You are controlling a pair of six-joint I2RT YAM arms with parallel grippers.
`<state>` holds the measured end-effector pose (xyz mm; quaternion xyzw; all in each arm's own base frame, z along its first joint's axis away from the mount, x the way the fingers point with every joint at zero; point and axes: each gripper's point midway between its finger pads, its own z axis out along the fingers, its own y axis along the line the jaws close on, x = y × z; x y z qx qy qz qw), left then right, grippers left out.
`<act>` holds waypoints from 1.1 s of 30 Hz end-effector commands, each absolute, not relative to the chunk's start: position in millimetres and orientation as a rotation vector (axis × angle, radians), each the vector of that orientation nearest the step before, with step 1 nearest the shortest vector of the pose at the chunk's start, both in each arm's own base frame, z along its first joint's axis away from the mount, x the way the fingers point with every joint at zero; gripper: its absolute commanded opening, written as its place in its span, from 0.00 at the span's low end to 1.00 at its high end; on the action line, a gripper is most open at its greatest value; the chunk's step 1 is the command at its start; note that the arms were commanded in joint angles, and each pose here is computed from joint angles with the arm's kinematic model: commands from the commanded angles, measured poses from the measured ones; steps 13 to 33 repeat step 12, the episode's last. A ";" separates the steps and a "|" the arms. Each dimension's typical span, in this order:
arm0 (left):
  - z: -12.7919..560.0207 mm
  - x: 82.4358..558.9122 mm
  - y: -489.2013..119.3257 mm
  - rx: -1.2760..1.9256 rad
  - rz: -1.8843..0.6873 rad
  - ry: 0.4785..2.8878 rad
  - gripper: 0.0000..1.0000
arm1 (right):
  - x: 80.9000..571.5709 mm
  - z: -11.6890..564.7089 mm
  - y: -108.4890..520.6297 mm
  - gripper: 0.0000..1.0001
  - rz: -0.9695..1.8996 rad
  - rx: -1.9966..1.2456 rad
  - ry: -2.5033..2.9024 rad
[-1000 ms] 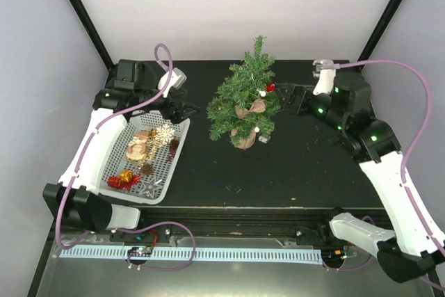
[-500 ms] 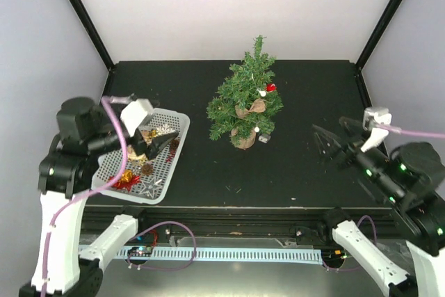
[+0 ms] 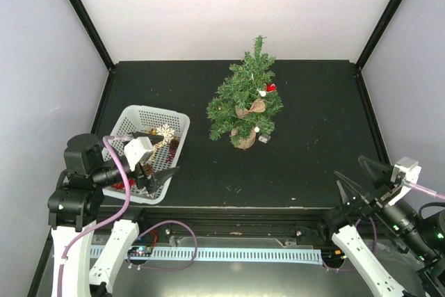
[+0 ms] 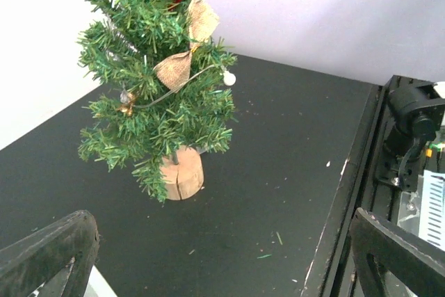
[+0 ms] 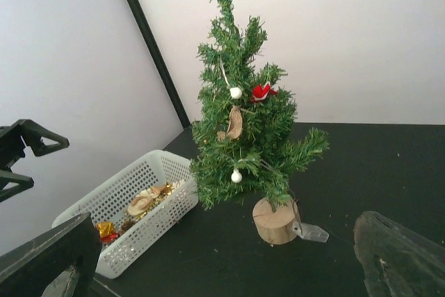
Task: Decorate the small christmas tree
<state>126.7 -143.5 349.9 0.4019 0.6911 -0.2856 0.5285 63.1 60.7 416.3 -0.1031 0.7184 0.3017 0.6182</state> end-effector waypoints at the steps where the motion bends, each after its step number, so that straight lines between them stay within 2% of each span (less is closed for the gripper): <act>1: 360.5 114.5 -149.1 0.969 -0.752 1.586 0.99 | 54.5 401.8 61.4 1.00 0.724 -0.245 1.687; 33: 360.6 108.3 -150.7 0.968 -0.781 1.576 0.99 | 56.9 393.7 60.9 1.00 0.728 -0.222 1.714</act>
